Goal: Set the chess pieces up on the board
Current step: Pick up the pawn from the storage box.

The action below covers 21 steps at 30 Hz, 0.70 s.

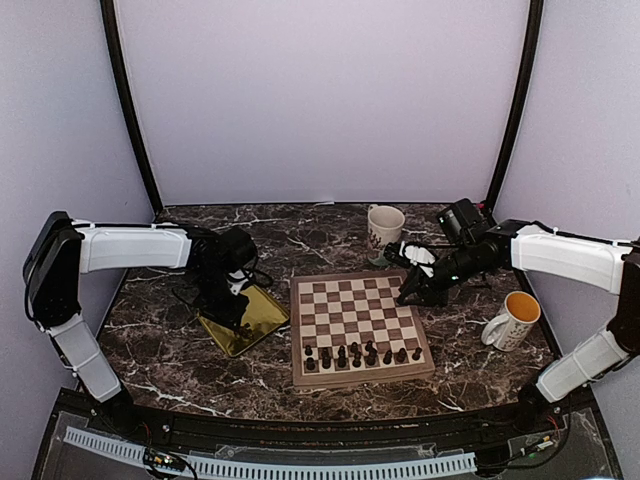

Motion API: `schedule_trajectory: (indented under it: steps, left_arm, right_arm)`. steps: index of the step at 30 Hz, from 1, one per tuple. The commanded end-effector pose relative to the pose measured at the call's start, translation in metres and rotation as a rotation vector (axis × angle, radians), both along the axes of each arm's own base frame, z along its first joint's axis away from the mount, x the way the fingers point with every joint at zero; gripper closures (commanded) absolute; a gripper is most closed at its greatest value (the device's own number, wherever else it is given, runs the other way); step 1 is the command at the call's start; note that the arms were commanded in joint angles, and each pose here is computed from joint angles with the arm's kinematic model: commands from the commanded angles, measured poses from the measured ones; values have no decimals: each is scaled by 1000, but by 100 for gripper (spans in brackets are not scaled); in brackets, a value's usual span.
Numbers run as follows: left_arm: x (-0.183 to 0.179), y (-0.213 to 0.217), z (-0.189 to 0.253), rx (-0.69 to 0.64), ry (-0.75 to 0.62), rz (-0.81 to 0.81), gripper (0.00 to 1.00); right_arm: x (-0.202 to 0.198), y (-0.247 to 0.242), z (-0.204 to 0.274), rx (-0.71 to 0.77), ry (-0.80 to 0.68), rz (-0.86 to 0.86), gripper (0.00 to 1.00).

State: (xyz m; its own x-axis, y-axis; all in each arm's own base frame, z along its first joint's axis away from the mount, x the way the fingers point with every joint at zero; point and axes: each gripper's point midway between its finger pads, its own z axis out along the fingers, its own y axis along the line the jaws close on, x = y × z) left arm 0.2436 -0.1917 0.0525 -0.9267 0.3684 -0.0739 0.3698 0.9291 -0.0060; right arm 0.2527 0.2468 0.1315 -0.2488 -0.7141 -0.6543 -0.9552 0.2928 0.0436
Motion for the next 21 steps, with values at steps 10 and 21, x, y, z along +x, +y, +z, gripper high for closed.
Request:
schedule_trajectory:
  steps: [10,21]
  left_arm:
    - [15,-6,-4,26,-19,-3,70]
    - [13,-4,-12,44,-2,-10,82]
  right_arm:
    - [2,1,5,28,-17,1,71]
    - [2,1,2,25,-9,4,71]
